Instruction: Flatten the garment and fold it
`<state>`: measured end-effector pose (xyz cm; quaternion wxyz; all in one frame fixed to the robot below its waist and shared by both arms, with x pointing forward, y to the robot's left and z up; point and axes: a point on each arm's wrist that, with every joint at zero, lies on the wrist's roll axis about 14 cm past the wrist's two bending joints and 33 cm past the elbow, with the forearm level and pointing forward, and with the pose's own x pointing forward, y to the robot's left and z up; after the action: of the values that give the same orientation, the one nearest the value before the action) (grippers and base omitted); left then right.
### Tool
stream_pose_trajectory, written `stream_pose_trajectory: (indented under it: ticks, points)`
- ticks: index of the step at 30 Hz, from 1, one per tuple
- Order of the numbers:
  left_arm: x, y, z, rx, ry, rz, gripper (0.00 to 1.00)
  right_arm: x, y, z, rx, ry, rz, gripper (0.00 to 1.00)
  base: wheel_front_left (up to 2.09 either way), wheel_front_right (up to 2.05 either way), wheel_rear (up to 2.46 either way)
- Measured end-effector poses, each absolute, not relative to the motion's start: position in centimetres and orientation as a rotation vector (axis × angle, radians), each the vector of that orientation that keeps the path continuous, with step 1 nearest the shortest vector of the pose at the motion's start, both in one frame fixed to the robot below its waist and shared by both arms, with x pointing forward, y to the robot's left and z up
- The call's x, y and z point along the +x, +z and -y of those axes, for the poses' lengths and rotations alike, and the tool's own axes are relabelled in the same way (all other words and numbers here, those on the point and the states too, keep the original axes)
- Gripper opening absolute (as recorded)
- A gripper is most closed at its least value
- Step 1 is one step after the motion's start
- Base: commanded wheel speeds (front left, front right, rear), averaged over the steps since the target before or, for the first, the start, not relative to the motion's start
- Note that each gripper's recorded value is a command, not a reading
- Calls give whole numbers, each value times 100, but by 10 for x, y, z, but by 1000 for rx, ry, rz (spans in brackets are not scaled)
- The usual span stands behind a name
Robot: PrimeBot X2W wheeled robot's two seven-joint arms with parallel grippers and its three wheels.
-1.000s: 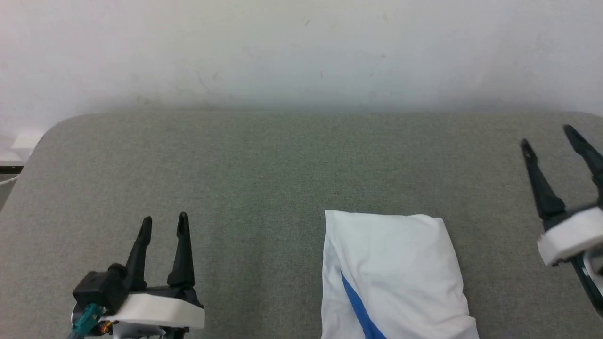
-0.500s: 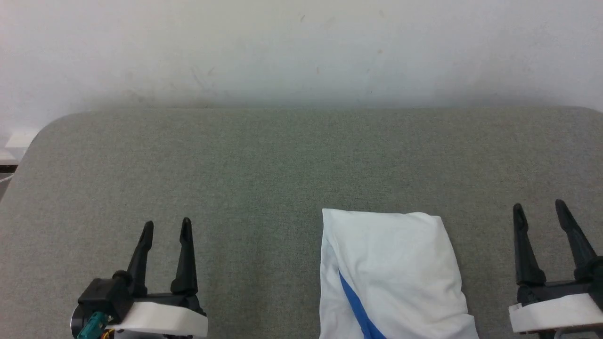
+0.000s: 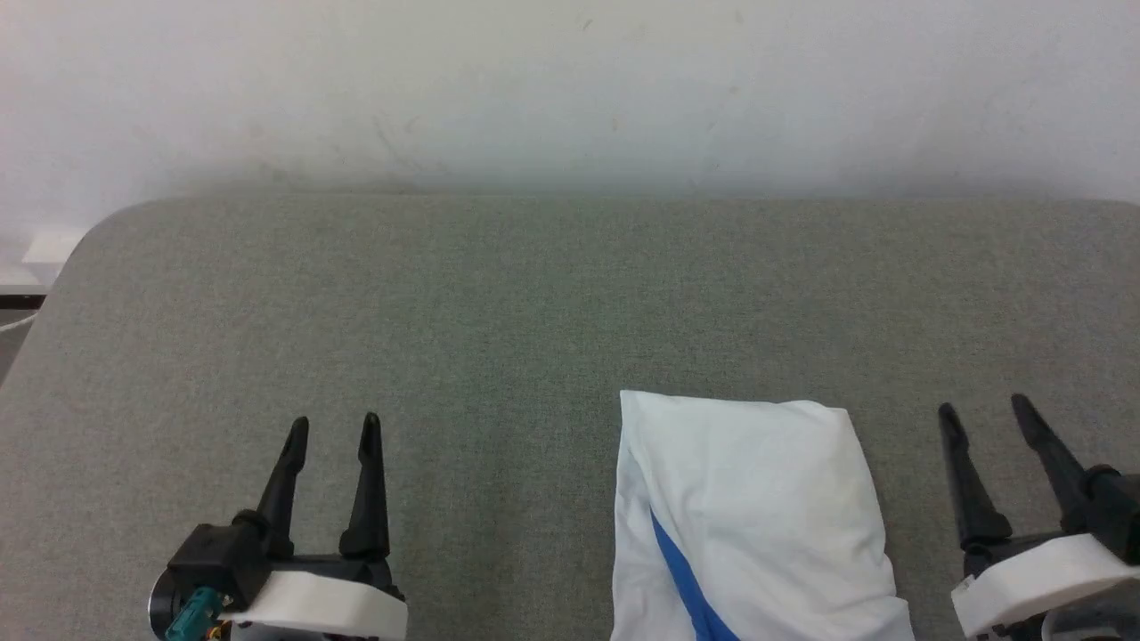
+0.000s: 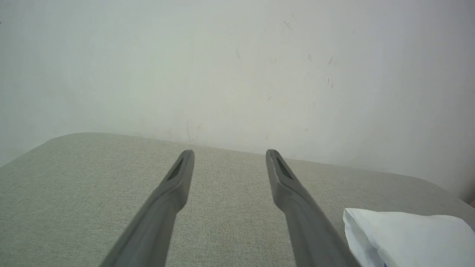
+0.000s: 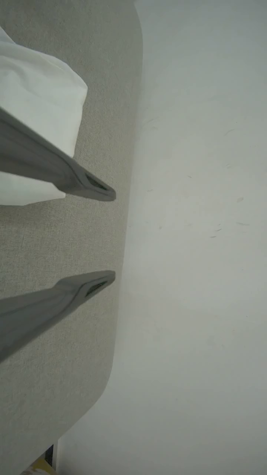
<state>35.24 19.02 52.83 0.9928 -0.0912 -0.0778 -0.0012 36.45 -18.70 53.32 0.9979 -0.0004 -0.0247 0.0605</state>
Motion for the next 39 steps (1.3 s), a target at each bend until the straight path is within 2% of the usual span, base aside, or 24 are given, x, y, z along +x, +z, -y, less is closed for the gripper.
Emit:
stream_pose_trajectory:
  ticks: [9,14,19,25,26,27,28,33,39]
  points:
    - [359,513,-193,-182,12,108,100,361,460,160,72,291,-485,100,0,0,0]
    - [365,506,-196,-181,22,88,100,359,424,149,125,328,-708,100,0,0,0]
    - [366,499,-202,-176,45,65,100,360,391,142,129,328,-848,100,0,0,0]
    - [368,495,-210,-168,69,55,100,367,372,133,105,349,-912,99,0,0,0]
    - [367,494,-211,-167,74,52,100,368,370,132,102,351,-916,45,0,0,0]
    - [367,494,-212,-166,79,49,100,369,370,132,100,352,-913,7,0,0,0]
    - [366,493,-213,-166,82,49,100,370,370,131,98,354,-906,0,0,0,0]
    - [368,496,-208,-170,66,58,100,374,378,131,39,372,-839,0,0,0,0]
    - [375,501,-187,-184,-2,70,100,382,407,153,-136,369,-723,0,0,0,0]
